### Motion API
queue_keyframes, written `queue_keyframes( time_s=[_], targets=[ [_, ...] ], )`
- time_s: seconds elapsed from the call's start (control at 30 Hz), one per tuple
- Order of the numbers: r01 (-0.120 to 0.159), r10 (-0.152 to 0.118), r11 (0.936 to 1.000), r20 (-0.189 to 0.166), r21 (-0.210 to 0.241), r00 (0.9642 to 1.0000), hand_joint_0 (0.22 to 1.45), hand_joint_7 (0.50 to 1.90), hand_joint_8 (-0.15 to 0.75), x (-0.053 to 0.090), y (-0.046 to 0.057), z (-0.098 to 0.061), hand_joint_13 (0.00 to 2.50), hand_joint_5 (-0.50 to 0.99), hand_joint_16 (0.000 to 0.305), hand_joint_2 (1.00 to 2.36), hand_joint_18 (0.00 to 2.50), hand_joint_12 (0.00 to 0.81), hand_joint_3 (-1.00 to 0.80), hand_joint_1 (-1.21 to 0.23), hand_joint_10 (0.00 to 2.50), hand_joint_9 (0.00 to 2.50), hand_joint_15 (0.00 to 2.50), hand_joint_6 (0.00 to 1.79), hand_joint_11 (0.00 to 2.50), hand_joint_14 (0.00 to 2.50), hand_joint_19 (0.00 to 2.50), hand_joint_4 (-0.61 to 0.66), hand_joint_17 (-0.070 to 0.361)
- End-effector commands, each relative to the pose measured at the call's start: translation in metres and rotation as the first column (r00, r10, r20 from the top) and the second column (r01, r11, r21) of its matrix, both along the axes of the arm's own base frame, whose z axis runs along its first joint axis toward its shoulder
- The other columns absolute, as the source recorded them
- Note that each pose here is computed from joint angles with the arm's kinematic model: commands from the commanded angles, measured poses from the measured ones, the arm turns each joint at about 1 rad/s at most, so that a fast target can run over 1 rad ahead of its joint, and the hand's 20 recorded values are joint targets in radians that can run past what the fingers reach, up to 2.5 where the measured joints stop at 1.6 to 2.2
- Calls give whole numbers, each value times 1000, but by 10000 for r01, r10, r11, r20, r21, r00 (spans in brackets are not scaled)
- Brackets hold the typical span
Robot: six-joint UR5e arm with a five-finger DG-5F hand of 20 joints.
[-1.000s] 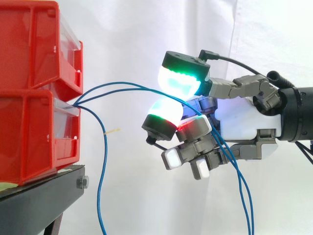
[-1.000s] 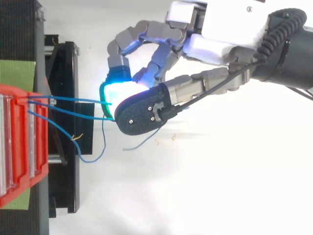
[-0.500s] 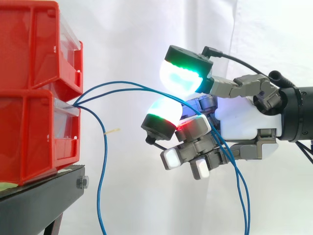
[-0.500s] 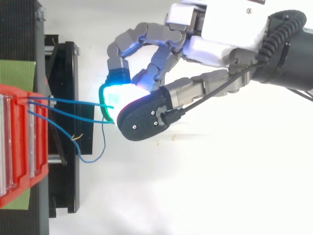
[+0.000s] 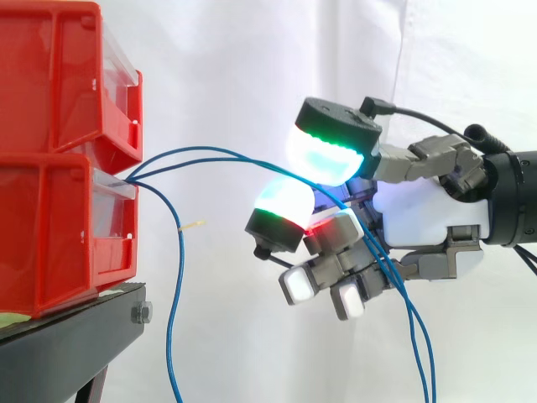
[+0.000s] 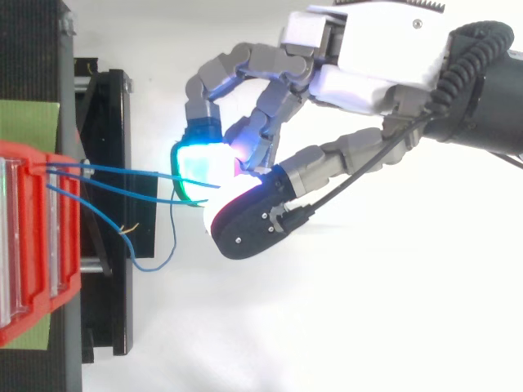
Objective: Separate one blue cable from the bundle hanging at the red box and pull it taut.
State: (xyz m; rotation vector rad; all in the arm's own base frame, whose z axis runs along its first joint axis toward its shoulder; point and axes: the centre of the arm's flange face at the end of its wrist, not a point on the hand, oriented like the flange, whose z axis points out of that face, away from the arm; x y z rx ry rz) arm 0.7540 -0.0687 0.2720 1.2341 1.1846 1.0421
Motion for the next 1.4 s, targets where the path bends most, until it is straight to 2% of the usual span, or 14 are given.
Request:
queue_keyframes(
  time_s=[0.0,0.23,0.6,0.67,0.7,0.8,0.9,1.23,1.37],
  targets=[
    [-19,19,10000,-191,-20,9998,722,1106,391,-3,0,2,872,-213,54,1000,979,401,-500,-907,22,1011,542,876,1147,21,548,236,121],
    [-21,19,10000,-361,-55,9993,793,1117,373,-9,-1,13,806,-226,54,1000,922,399,-500,-956,22,918,524,890,1125,21,502,236,122],
    [10,-12,10000,-391,-61,9992,578,1091,379,-16,-2,29,748,-225,56,1000,888,409,-500,-1024,21,902,506,889,1127,19,502,230,126],
    [40,-43,10000,-452,-71,9990,544,1100,394,-17,-2,32,750,-215,57,1000,892,413,-500,-963,22,935,505,883,1127,20,522,226,128],
    [38,-43,9999,-514,-93,9987,541,1108,396,-20,-3,35,767,-208,57,1000,900,415,-500,-871,22,967,515,878,1119,18,538,220,128],
    [37,-44,9999,-651,-110,9979,576,1109,386,-23,-3,40,775,-200,55,1000,911,407,-500,-729,22,980,519,868,1116,19,566,209,124],
    [37,-44,9999,-636,-108,9980,636,1155,387,-24,-3,44,778,-190,54,1000,905,402,-500,-703,22,996,513,866,1128,20,578,199,122],
    [35,-43,9999,-668,-127,9978,629,1308,400,-25,-3,44,829,-177,54,1024,939,407,-132,-747,22,1067,534,917,1161,20,601,121,122],
    [18,-28,9999,-670,-144,9978,622,1350,409,-24,-1,44,839,-164,55,1024,955,407,-60,-748,22,1087,540,918,1165,20,595,100,124]
  ],
)
